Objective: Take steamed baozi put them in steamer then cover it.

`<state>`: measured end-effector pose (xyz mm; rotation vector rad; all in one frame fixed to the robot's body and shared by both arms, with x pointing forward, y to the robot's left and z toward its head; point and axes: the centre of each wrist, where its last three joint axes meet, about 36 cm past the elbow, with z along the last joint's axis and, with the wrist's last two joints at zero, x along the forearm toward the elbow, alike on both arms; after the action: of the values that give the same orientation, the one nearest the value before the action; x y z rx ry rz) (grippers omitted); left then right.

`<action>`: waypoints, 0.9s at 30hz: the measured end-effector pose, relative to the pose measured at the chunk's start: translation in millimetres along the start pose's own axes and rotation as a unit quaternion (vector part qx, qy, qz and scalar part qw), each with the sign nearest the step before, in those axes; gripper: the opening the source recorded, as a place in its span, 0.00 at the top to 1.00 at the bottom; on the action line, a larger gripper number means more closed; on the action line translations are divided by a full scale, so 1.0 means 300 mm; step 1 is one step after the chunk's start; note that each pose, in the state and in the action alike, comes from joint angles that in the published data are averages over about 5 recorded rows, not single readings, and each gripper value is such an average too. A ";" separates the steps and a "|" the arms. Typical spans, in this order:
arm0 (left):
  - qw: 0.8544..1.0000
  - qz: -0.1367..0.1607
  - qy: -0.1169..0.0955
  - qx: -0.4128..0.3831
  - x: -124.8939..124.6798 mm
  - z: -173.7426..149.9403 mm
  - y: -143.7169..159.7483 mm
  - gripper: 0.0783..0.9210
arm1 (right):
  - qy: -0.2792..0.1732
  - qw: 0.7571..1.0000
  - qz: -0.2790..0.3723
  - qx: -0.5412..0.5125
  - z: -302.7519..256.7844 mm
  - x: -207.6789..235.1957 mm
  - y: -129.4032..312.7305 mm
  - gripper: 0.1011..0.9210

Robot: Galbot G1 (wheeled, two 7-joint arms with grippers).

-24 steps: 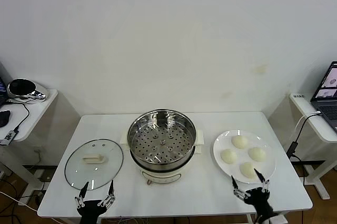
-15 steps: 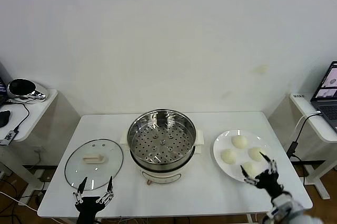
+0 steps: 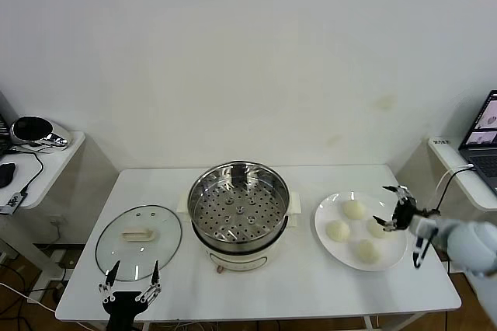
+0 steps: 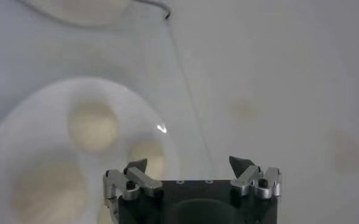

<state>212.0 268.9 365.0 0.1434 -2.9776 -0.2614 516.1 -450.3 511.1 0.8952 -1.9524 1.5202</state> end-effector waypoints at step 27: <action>0.999 -0.028 -0.013 -0.038 -0.022 0.012 0.071 0.12 | 0.061 0.978 -0.194 0.051 -0.096 -0.397 -0.266 0.12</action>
<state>216.3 291.0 364.3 0.2152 -2.9873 -0.3839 654.4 -412.3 482.0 1.1234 -1.5160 1.4147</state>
